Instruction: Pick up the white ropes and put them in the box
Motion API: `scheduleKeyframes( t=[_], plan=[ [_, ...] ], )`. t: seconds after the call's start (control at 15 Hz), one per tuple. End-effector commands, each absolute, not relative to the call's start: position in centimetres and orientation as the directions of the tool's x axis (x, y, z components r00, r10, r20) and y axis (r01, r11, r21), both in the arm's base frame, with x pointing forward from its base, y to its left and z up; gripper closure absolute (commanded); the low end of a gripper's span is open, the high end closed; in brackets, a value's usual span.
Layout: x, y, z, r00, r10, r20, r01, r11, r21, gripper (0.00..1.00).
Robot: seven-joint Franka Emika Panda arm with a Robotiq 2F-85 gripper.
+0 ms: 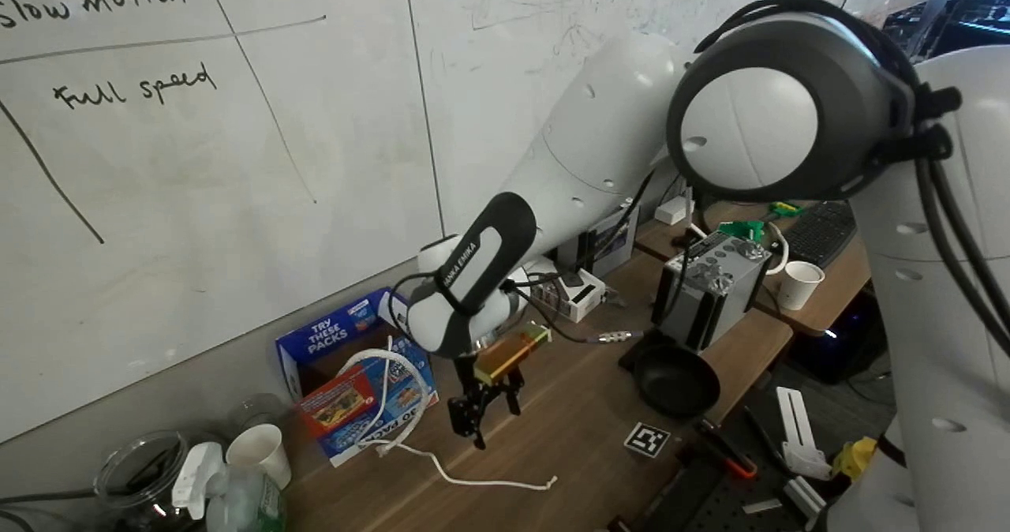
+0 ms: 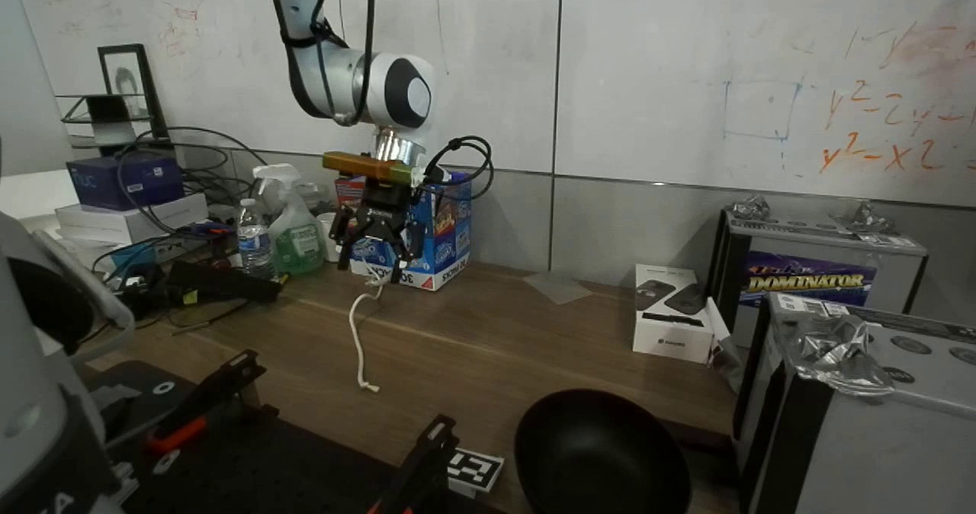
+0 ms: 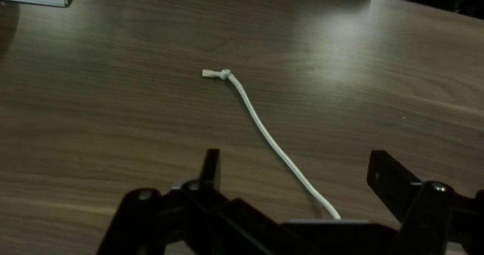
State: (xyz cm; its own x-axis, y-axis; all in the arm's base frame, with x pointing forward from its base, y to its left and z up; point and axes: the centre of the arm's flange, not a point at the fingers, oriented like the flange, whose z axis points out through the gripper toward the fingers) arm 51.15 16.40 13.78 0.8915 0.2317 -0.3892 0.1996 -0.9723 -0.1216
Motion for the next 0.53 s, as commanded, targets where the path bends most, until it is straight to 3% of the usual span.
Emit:
scheduleKeyframes(
  t=[0.0, 0.47],
  plan=[
    [44.7, 15.8, 14.8, 0.915, 0.300, -0.268, 0.267, -0.951, -0.154, 0.00],
    [40.3, 19.5, 13.5, 0.905, 0.394, -0.158, 0.380, -0.918, -0.110, 0.00]
  ],
)
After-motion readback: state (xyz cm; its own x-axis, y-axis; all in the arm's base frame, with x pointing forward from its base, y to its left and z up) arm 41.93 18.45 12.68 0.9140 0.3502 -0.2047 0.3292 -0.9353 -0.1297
